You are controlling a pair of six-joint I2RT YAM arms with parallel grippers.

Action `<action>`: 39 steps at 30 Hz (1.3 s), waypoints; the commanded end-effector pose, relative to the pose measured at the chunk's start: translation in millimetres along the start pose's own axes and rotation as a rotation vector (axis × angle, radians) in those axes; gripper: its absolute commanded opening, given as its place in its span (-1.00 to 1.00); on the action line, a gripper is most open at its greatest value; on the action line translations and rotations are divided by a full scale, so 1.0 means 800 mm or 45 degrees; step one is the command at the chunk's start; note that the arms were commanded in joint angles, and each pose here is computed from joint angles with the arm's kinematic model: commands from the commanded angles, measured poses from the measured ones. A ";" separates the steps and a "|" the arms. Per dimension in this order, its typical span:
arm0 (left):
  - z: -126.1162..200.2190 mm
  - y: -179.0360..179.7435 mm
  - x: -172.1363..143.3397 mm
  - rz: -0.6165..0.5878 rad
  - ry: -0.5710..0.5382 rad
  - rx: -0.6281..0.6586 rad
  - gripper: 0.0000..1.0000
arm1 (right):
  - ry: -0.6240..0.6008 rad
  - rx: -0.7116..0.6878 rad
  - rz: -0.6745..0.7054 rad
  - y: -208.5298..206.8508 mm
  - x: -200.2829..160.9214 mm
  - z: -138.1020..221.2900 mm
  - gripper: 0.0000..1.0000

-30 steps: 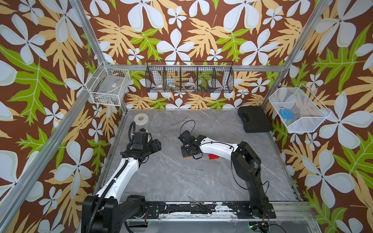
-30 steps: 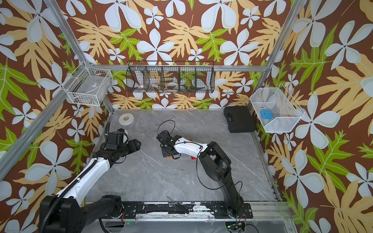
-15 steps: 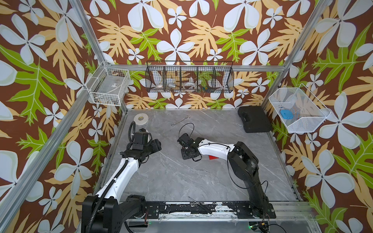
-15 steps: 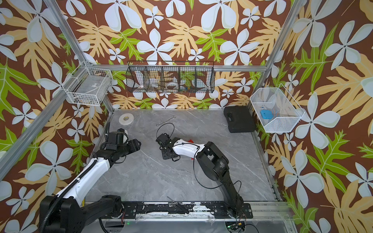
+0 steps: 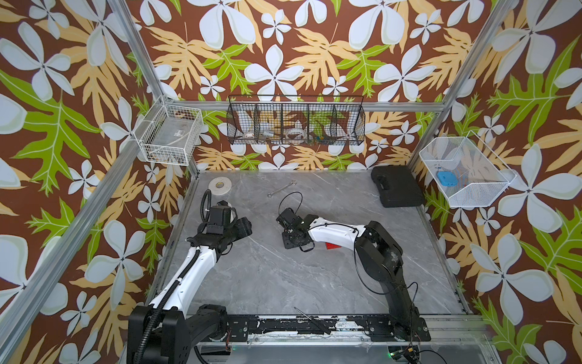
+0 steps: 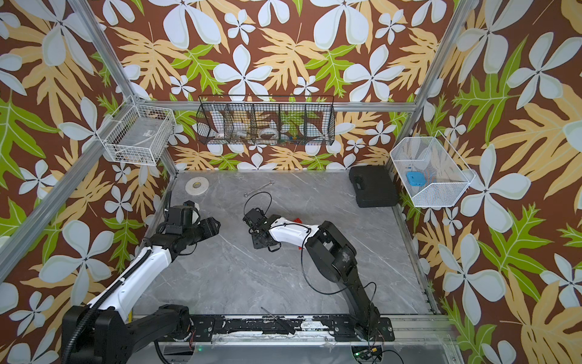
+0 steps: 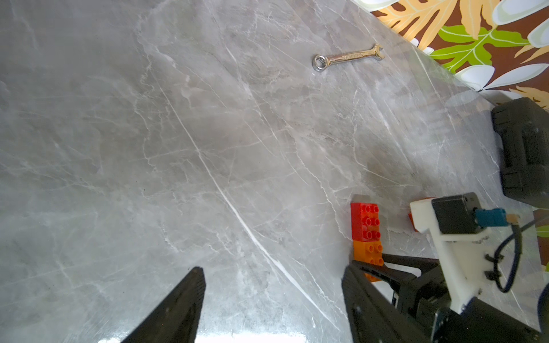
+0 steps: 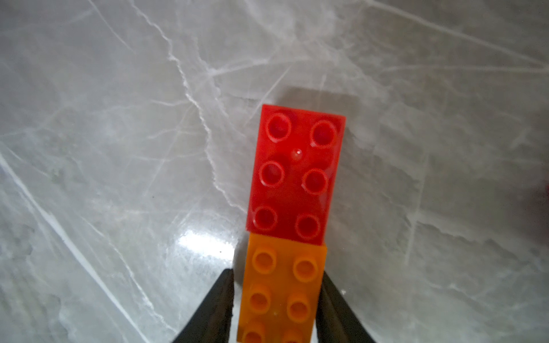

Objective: Assemble a rectangle with lego
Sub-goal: Adjust the lego brick at the center of the board, then pick up the lego brick from the center of the board.

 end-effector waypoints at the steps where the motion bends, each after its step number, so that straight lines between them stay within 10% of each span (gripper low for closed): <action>1: 0.001 0.000 0.001 -0.010 0.005 0.001 0.50 | -0.002 -0.004 0.016 0.001 0.002 0.000 -0.10; 10: -0.003 0.002 -0.001 -0.013 0.020 0.019 0.51 | -0.096 -0.064 0.110 -0.004 0.019 0.048 0.03; 24: 0.007 -0.008 -0.001 -0.071 -0.048 -0.144 0.43 | -0.178 -0.039 1.065 -0.116 0.039 0.156 0.35; 39: 0.012 -0.027 -0.012 -0.135 -0.042 -0.254 0.44 | -0.257 0.049 1.153 -0.274 0.065 0.139 0.38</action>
Point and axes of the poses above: each gripper's point midway between its finger pads, its own z axis back along the fingers, its own y axis along the line the jaws close on, x = y × z, the point moved 10 cm from there along z, back along the fingers, and after that the axes turned 1 degree about -z, right-handed, at the moved point
